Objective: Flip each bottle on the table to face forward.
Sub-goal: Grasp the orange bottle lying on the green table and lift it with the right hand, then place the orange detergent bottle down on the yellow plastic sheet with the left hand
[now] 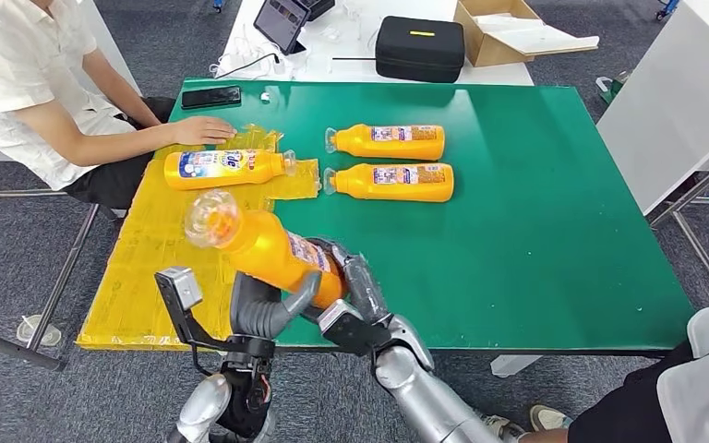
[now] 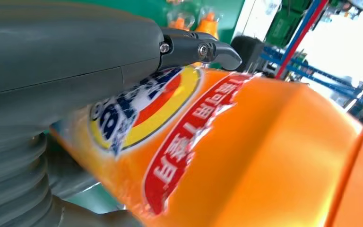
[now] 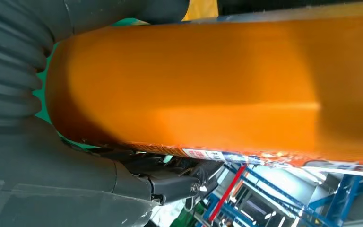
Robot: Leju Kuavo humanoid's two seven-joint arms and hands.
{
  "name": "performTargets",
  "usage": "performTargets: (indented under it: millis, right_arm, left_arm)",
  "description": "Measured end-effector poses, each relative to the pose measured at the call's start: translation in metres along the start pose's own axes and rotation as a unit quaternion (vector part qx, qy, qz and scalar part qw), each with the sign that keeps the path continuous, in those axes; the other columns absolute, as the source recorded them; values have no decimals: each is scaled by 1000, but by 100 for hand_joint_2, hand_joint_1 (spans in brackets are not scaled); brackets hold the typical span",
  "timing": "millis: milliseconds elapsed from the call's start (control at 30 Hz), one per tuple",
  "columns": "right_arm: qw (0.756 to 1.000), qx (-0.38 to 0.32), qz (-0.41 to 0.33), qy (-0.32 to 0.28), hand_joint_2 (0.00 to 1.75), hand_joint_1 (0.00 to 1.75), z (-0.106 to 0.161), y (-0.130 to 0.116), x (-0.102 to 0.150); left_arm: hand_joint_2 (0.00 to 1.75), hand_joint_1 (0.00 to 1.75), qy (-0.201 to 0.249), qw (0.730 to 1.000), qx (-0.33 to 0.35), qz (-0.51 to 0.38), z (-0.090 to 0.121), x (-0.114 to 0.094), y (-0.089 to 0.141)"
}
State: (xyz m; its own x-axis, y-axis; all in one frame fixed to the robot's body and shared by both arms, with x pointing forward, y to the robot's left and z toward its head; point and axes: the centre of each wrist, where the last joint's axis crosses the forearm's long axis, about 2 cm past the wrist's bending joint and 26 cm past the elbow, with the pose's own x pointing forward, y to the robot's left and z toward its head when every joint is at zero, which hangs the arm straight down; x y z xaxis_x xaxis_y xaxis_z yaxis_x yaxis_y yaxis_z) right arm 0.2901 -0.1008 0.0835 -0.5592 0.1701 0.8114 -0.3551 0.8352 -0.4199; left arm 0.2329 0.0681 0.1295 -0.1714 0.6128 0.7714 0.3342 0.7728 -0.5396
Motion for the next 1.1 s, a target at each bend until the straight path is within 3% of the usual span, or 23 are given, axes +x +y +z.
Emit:
performTargets:
  millis: [67, 133, 233, 367, 600, 633, 733, 767, 867, 1000, 1100]
  right_arm:
    - [1000, 7, -2, 0, 175, 175, -1, 3, 0]
    - [1000, 13, -4, 1, 175, 175, -2, 4, -1]
    - [1000, 22, -3, 0, 175, 171, -5, 5, -2]
    - [999, 31, -4, -5, 175, 134, -8, 6, -3]
    - [999, 37, -15, -5, 175, 134, -7, 8, -3]
    - [999, 37, -15, -4, 175, 109, -7, 9, -3]
    - [999, 40, -17, -4, 175, 8, -7, 10, -3]
    - [999, 42, -19, -3, 131, 0, -7, 10, -3]
    - [999, 42, -23, 1, 0, 0, -4, 12, -4]
    - [1000, -1, 20, -3, 0, 0, 7, 16, -5]
    - [989, -59, 132, -25, 0, 0, 26, 15, -4]
  left_arm:
    - [175, 107, -1, 1000, 7, 11, -1, 1, 2]
    - [175, 170, -2, 1000, 12, 27, -3, 3, 4]
    - [175, 175, -4, 999, 17, 46, -4, 4, 7]
    - [175, 175, -8, 998, 23, 59, -3, 6, 11]
    - [175, 175, -12, 998, 26, 63, -3, 7, 15]
    - [175, 175, -12, 998, 27, 63, -3, 7, 15]
    - [175, 175, -13, 998, 27, 63, -3, 7, 16]
    - [175, 175, -14, 998, 26, 62, -3, 7, 16]
    - [175, 175, -16, 997, 25, 65, -3, 8, 16]
    - [175, 175, -2, 994, 45, 95, -6, 12, 19]
    - [175, 175, -10, 991, 99, 90, -7, 19, 28]
